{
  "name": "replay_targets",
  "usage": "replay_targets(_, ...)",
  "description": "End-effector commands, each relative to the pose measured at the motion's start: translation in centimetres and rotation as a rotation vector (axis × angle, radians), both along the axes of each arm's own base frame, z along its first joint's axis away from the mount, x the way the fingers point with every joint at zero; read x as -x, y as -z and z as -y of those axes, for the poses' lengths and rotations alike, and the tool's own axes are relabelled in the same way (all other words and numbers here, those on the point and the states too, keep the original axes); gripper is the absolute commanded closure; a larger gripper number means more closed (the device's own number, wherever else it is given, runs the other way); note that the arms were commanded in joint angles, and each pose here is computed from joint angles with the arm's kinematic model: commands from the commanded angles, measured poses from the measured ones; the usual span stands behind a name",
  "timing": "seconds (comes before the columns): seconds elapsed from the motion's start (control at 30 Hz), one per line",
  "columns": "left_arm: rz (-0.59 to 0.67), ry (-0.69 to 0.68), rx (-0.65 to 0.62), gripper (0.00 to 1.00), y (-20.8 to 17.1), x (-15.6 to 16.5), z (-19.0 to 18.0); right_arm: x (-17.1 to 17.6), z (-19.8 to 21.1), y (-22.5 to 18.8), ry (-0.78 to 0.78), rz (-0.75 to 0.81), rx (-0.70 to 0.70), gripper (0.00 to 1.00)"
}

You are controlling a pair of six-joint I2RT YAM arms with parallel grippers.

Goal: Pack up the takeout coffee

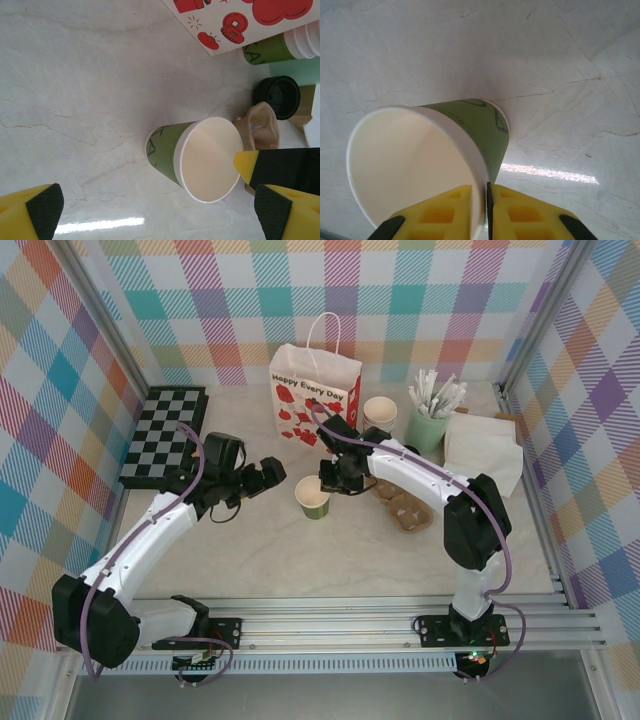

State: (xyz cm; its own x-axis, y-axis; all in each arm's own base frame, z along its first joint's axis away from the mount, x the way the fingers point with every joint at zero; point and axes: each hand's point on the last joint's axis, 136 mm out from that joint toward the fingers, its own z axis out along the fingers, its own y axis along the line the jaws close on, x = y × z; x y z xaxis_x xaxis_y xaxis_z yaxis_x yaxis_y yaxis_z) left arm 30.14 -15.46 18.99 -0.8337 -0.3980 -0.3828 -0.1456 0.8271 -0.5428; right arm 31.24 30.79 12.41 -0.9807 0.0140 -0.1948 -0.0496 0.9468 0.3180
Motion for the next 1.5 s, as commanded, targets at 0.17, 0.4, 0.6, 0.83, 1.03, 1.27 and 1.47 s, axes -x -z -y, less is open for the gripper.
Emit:
replay_targets(0.17,-0.011,0.01,0.029,0.0,0.4,-0.2,0.8,-0.4,1.0,-3.7,-0.006,0.061,-0.045,0.53)
replay_targets(0.4,-0.024,0.015,0.025,0.0,0.6,-0.7,1.2,-2.8,13.1,-4.0,0.205,0.132,-0.018,0.34)
replay_targets(0.6,-0.048,0.038,0.032,0.0,1.8,-1.0,3.0,-6.2,22.2,1.9,0.383,0.183,0.121,0.41)
replay_targets(0.83,-0.079,0.03,-0.003,0.0,2.6,-1.3,3.3,-10.6,22.7,4.9,0.298,0.243,0.142,0.43)
replay_targets(1.03,-0.085,0.014,-0.026,0.0,2.7,-1.3,2.9,-12.2,22.7,5.1,0.298,0.275,0.157,0.42)
replay_targets(1.27,-0.082,0.008,-0.038,0.0,2.7,-1.4,2.7,-12.6,22.6,3.4,0.301,0.304,0.14,0.38)
replay_targets(1.47,-0.088,0.009,-0.048,0.0,2.9,-1.4,2.6,-14.0,24.1,3.9,0.34,0.325,0.21,0.45)
